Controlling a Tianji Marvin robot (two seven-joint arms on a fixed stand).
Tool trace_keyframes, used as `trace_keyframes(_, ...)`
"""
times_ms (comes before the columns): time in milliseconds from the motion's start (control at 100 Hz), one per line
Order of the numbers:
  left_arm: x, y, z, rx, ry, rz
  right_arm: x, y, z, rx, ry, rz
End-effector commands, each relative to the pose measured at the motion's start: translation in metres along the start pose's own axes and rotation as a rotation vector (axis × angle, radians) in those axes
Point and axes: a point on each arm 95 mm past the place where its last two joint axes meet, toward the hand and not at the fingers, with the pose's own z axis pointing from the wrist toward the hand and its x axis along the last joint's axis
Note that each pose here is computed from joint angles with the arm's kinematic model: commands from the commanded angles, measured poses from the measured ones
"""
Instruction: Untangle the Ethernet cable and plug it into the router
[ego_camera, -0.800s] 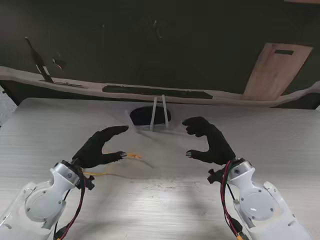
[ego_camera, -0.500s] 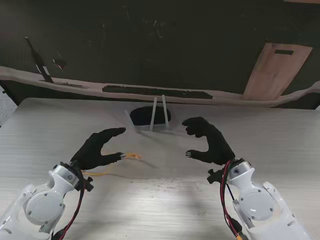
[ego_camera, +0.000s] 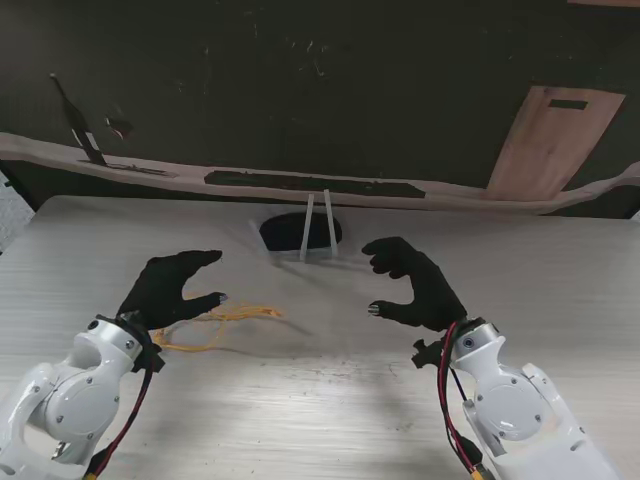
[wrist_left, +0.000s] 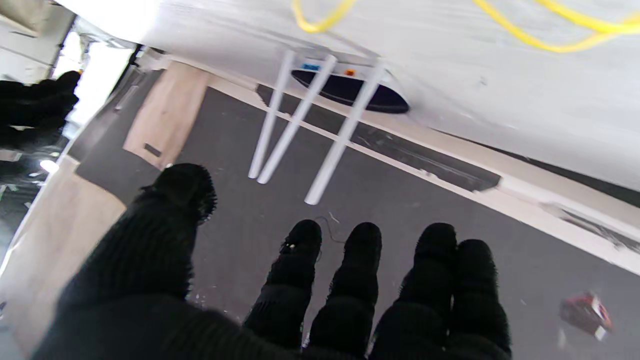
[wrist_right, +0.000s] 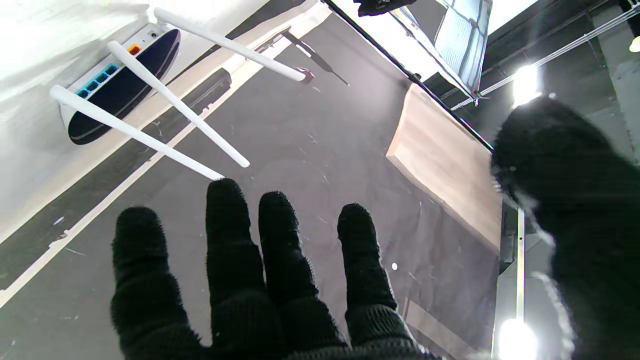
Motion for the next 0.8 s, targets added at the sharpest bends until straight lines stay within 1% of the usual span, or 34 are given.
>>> trace_keyframes(0, -0.005, -0.005, -0.003, 0.009, -0.014, 0.002, -0.001, -0.004, -0.002, 0.017, -0.006, 0.007)
trace_keyframes(110, -0.017, -0.008, -0.003, 0.016, -0.085, 0.03, -0.002, -0.004, -0.001, 0.015, -0.01, 0.002)
trace_keyframes(240, -0.031, -0.004, 0.001, -0.024, -0.164, 0.046, -0.004, -0.004, -0.001, 0.009, -0.022, 0.001)
trace_keyframes(480, -0.05, 0.017, 0.008, -0.14, -0.282, 0.125, -0.005, -0.006, 0.001, 0.023, -0.036, -0.011)
trace_keyframes(630, -0.057, 0.03, 0.012, -0.204, -0.324, 0.189, -0.007, -0.007, 0.003, 0.032, -0.049, -0.014)
trace_keyframes(790, -0.064, 0.042, 0.015, -0.259, -0.368, 0.2, -0.008, -0.01, 0.004, 0.034, -0.072, -0.006)
